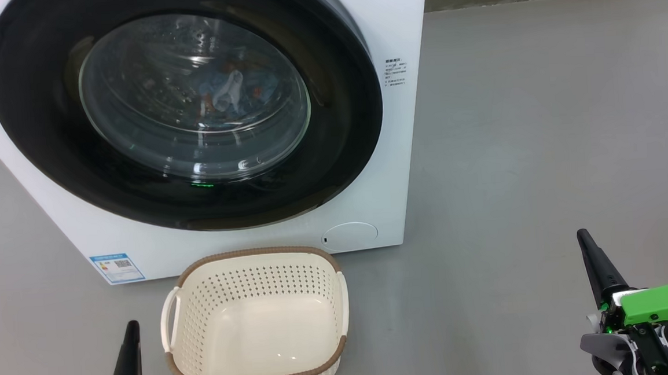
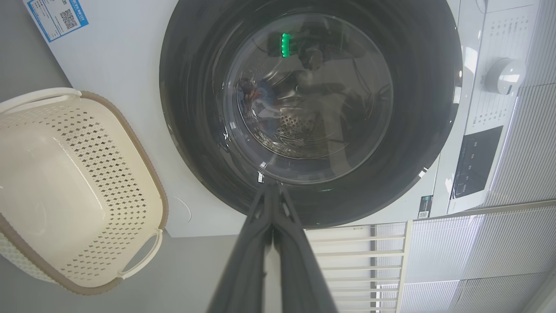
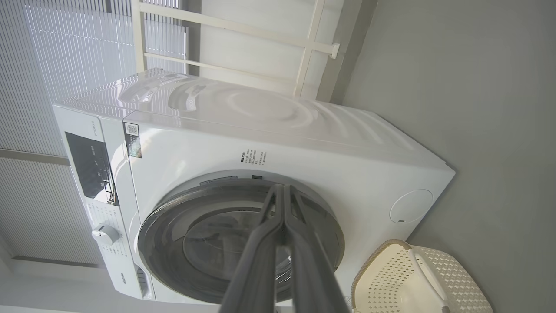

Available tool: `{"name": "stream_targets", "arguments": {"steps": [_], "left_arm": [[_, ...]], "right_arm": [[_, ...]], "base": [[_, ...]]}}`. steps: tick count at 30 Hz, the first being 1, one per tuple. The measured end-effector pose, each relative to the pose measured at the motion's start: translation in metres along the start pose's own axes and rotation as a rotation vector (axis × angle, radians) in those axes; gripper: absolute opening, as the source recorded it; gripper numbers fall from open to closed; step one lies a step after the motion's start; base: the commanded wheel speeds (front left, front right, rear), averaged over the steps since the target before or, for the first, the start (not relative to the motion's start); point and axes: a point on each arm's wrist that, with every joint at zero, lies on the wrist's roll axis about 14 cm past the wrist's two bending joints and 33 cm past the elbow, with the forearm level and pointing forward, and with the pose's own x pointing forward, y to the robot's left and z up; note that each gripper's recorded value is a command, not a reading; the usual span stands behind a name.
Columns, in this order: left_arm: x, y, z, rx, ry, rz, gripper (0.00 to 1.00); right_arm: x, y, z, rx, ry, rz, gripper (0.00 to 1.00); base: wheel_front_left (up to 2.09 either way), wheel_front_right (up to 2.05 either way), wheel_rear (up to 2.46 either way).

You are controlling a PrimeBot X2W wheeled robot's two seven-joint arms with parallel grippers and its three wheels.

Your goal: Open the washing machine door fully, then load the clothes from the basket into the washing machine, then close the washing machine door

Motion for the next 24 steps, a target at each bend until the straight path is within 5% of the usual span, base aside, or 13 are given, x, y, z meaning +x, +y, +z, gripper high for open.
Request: {"name": "stream_targets", "arguments": {"steps": [24], "left_arm": [[-0.0001, -0.0040, 0.0043, -0.140, -0.002, -0.025, 0.00]], "right_arm": [[0.0002, 0.0055, 0.0050, 0.175, -0.012, 0.027, 0.00]], "base": [[0.00, 0.00, 0.00]]}}
